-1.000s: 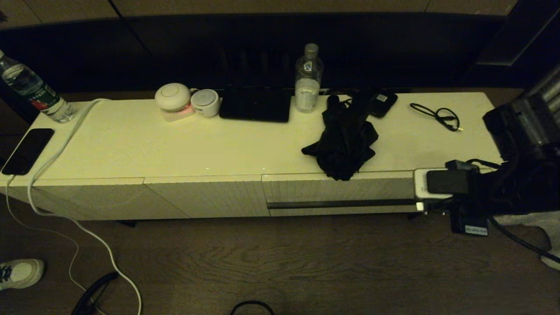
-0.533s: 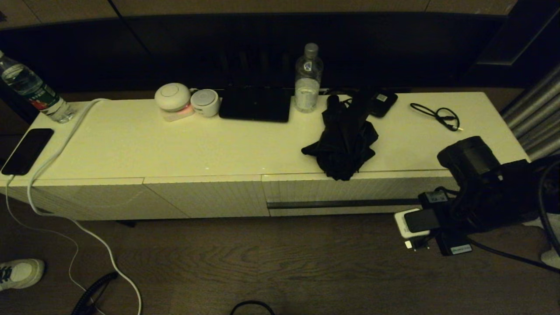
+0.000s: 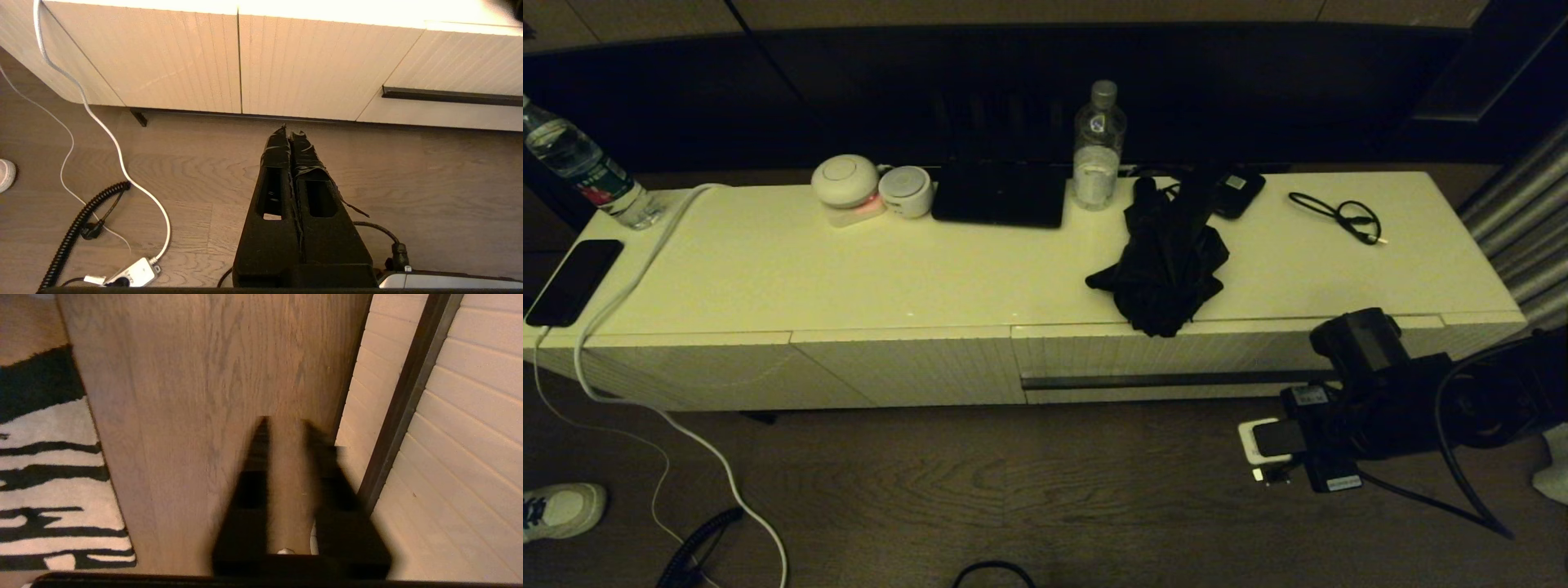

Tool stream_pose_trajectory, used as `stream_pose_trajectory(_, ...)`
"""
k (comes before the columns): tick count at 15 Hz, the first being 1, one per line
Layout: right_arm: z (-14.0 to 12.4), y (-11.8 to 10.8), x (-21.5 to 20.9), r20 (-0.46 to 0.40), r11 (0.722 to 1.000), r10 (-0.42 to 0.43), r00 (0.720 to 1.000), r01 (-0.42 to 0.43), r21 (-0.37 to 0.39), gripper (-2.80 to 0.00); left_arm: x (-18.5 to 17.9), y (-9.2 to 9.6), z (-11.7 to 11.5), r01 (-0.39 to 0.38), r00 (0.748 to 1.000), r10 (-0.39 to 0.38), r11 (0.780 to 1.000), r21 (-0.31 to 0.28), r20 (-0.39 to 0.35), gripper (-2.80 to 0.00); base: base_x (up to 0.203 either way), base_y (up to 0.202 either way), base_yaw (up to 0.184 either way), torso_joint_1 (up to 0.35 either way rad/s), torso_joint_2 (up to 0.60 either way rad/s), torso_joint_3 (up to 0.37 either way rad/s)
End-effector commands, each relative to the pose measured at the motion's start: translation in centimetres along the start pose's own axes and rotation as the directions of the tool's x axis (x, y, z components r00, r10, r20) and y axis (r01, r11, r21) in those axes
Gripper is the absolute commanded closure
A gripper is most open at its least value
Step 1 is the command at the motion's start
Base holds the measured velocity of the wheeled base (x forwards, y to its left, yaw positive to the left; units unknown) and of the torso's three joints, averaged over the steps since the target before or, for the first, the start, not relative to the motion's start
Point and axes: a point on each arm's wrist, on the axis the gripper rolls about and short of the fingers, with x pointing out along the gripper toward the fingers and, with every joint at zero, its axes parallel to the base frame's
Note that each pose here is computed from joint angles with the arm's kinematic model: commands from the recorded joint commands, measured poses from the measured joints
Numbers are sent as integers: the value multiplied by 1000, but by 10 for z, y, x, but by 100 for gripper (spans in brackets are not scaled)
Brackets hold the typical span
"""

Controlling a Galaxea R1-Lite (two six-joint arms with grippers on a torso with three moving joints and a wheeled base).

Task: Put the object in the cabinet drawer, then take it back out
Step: Open the drawer

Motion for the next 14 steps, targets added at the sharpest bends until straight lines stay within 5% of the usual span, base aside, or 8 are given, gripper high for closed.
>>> stream_pose_trajectory(1, -2, 6, 8, -1, 1000, 19, 1000, -19, -4, -280, 0, 0, 0, -1, 1000, 1, 1000, -1, 1, 0, 0, 0, 0, 0, 0, 0)
stream_pose_trajectory(14, -11, -11, 50, -15, 1000, 16, 1000, -15, 27, -280, 0, 0, 0, -1, 1000, 1, 1000, -1, 2, 0, 0, 0, 0, 0, 0, 0)
